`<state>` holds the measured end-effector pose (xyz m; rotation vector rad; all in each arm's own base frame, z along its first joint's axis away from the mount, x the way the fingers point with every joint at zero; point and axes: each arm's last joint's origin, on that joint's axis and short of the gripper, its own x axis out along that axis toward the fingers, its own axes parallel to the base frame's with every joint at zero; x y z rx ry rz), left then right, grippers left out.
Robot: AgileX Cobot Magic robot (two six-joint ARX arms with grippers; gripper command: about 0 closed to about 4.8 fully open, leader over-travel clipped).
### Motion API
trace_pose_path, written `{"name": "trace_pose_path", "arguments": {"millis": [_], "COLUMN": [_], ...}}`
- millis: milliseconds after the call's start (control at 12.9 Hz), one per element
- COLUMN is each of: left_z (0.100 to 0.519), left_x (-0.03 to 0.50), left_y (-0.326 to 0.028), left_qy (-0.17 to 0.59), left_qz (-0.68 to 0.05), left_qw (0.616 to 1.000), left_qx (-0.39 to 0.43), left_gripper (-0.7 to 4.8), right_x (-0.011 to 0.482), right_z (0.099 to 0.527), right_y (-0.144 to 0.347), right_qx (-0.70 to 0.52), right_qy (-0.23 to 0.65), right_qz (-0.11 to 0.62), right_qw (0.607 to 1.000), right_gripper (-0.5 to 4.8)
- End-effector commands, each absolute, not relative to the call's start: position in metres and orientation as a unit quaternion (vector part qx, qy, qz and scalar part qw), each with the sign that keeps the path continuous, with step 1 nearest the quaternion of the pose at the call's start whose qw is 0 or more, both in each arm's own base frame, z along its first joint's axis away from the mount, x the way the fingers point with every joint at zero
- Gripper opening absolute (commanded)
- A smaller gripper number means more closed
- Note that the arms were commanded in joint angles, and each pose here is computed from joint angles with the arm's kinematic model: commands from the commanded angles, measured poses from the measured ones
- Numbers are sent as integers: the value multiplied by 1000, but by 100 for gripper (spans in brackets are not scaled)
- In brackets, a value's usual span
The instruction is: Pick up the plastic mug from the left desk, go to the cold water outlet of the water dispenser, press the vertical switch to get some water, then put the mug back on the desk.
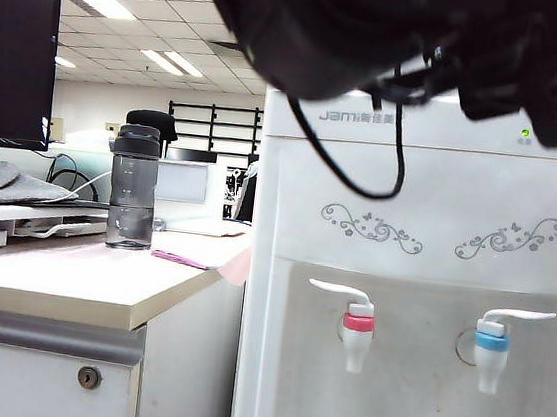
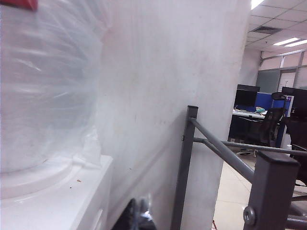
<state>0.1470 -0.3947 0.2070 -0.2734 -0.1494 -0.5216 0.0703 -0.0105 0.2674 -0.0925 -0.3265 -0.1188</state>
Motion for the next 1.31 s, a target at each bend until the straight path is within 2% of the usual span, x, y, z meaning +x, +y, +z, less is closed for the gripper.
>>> {"name": "trace_pose_path", "arguments": {"millis": [77, 232, 309, 541, 618, 1160, 1237, 1314], "left_z": [232, 243, 265, 280, 296, 299, 303, 302], "left_x": [147, 149, 159, 168, 170, 169, 191, 195], "left_y": [-388, -383, -367, -355, -338, -294, -242, -233], "left_qy": [-90, -87, -83, -93, -80, -78, -88, -88], "left_qz": [-251, -246, -222, -202, -182, -141, -71, -58], "left_qw": [953, 955, 962, 965, 973, 982, 989, 990], "left_qx": [-145, -140, -134, -139, -113, -101, -96, -94], "left_gripper": [-5, -5, -5, -5, -5, -5, -5, -5], "right_x": [69, 69, 69, 69, 69, 70, 70, 70], "right_z": [270, 270, 270, 270, 269, 269, 269, 269], "right_y": [-10, -10, -10, -10, -10, -10, -10, -10], "right_qx": [-48, -48, -48, -48, -48, -48, -48, -48], "right_qy": [-170, -170, -169, -169, -169, -168, -165, -165], "right_qz": [-61, -61, -62, -62, -61, -60, -58, -58], "right_qw": [982, 982, 982, 982, 983, 983, 983, 984], "right_gripper": [-1, 0, 0, -1, -1, 0, -1, 0]}}
